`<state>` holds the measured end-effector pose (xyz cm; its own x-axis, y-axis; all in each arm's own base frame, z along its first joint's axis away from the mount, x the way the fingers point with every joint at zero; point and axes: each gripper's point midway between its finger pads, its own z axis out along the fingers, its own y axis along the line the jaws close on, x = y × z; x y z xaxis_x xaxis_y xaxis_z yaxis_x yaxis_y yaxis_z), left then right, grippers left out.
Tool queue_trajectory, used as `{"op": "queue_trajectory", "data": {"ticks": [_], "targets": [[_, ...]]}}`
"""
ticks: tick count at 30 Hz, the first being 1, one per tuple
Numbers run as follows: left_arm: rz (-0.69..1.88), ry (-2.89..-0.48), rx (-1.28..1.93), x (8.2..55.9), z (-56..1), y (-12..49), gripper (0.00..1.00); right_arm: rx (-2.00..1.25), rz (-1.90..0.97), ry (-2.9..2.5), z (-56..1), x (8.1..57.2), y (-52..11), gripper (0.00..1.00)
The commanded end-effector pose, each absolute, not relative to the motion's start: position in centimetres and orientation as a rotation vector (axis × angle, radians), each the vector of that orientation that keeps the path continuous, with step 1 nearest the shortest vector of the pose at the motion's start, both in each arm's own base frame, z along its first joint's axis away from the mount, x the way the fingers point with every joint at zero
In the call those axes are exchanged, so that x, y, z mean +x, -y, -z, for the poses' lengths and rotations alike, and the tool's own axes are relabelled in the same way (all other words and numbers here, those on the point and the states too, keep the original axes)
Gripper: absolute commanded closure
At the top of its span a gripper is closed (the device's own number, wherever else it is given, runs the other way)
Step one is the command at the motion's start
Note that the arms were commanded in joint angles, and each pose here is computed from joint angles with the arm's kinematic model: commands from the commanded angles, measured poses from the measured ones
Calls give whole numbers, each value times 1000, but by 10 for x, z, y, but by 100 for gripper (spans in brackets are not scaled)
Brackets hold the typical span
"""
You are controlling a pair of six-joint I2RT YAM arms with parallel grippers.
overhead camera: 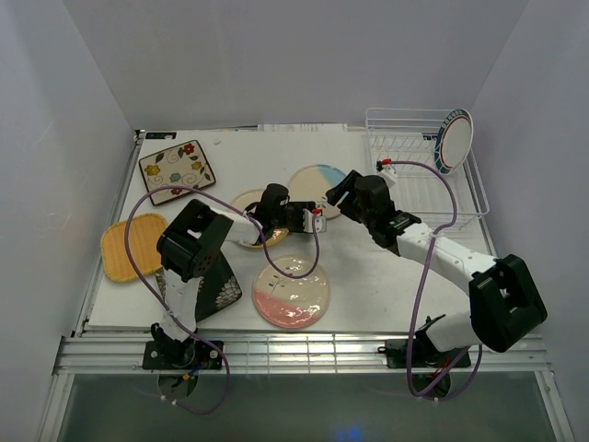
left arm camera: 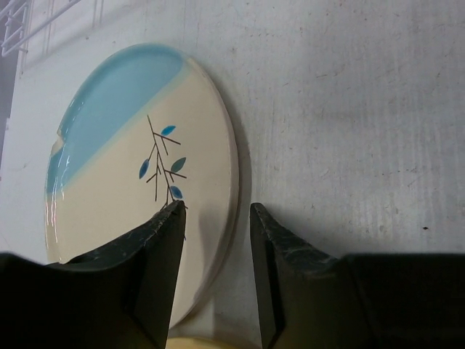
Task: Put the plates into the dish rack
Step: Pick up the plate at the center of the board.
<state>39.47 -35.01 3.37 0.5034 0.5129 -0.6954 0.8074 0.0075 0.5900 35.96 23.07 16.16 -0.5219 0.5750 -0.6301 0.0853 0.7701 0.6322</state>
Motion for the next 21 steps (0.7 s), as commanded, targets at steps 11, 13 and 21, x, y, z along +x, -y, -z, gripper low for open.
{"op": "queue_trajectory", "data": {"ticks": [11,13,21], "targets": [[390,-1206,1717,384,-7,354,53,642,-734,-1894,-189,353,-210,31],[409,-1211,1724,381,-5,355,54,663,-726,-1880,-189,350,-205,31],[448,-1264,1777,375,12,355,69,738,-728,-1839,-191,344,-193,30]]}}
